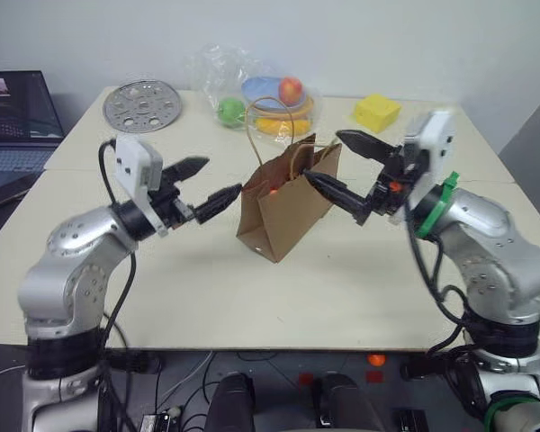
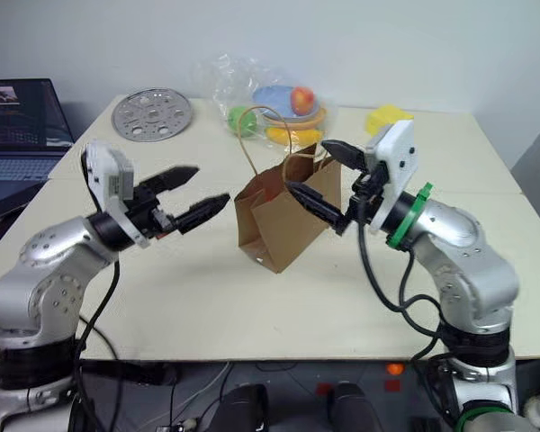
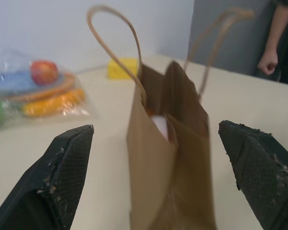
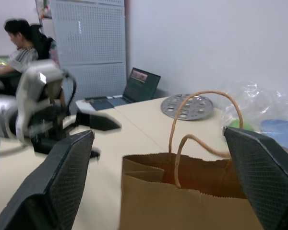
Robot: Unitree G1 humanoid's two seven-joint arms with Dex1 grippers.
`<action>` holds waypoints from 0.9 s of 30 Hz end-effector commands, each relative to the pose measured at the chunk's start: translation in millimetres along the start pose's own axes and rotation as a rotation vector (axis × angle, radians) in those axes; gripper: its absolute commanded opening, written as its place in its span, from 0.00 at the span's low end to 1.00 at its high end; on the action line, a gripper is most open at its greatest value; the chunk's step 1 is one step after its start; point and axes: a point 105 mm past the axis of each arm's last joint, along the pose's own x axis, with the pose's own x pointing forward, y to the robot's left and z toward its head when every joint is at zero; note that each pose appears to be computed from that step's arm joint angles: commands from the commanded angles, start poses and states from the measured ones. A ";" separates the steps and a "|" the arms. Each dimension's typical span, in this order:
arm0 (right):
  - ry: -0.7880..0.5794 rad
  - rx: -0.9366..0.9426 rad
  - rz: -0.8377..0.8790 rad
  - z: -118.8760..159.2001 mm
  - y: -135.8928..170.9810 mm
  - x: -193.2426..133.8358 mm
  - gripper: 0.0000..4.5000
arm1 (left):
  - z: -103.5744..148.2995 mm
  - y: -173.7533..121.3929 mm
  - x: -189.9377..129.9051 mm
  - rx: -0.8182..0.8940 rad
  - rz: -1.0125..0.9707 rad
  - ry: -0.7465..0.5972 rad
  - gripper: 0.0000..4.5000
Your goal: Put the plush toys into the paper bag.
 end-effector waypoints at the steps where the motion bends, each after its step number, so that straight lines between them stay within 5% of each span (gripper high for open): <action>1: 0.053 0.079 0.041 8.7 5.3 -14.3 1.00 | -3.0 -15.8 10.9 0.047 0.007 -0.028 0.99; 5: 0.291 0.036 0.082 -24.0 17.1 -41.6 1.00 | -22.9 -25.1 33.0 0.001 0.030 -0.043 0.99; 15: 0.299 -0.016 0.073 -31.2 26.9 -38.7 1.00 | -40.9 -21.7 60.0 0.067 0.085 -0.062 0.99; 18: 0.294 -0.024 0.055 -30.6 26.0 -38.7 1.00 | -43.9 -18.5 61.9 0.064 0.102 -0.065 0.86; 27: 0.289 -0.046 0.027 -31.0 22.0 -36.4 1.00 | -46.7 -14.2 69.7 0.062 0.105 -0.067 0.23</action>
